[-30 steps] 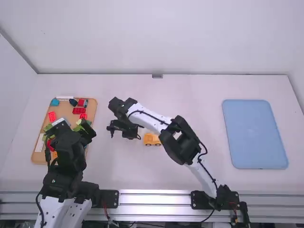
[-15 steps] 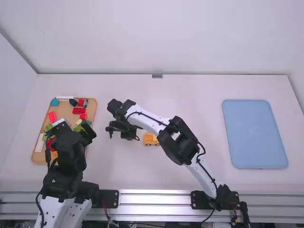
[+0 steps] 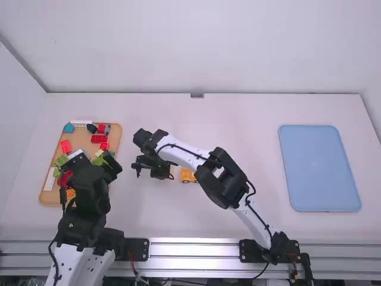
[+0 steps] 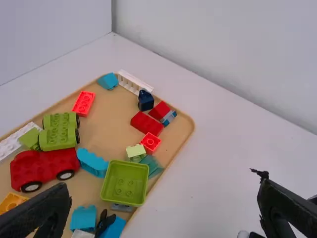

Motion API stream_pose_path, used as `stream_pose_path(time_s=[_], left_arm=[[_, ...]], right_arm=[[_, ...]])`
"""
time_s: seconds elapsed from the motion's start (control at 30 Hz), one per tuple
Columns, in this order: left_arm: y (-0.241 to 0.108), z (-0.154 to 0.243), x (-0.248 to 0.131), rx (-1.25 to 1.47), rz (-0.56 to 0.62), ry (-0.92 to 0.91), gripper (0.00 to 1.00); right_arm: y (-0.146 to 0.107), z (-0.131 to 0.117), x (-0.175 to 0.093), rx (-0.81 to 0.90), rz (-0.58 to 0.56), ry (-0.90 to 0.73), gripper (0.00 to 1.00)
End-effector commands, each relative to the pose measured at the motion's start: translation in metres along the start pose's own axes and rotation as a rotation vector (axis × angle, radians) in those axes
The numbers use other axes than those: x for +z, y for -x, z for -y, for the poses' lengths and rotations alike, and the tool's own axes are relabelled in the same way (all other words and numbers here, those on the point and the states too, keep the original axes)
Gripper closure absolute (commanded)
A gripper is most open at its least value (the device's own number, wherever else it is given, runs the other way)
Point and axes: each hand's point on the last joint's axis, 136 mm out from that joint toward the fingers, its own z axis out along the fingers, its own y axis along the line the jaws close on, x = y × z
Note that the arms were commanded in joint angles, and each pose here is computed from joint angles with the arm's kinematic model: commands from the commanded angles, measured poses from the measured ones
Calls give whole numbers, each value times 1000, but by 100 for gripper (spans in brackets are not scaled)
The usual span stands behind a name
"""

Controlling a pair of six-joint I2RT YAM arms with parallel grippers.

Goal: Assemble lego blocks to make yellow taxi

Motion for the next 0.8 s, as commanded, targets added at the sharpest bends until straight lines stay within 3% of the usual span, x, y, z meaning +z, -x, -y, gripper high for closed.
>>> stream_pose_path(time_s=[0.0,0.07,0.2,0.27,0.37,0.5,0.63,0.77], left_arm=[[-3,-4,2,-5,-1,16,1],[-3,-3,2,-3,-2,13,1],[-3,-5,2,-5,-2,20,1],[-2,-4,2,-5,0,18,1],[-3,-3,2,-5,-1,11,1],[-1,-4,2,-9,4,18,1],[-3,2,2,-7,-7,-14,1],[-8,13,1,-12,-41,-82,1]], right_arm=[[-8,-5,9,7,-22,21,74],[-8,-3,12,7,-22,14,66],[-11,3,14,5,-39,-24,34],[-12,4,11,9,-39,-23,28],[-9,5,3,5,-37,-22,1],[-3,10,-16,-2,-8,-13,2],[6,-1,-59,-75,94,78,1],[8,12,-103,-59,192,46,2]])
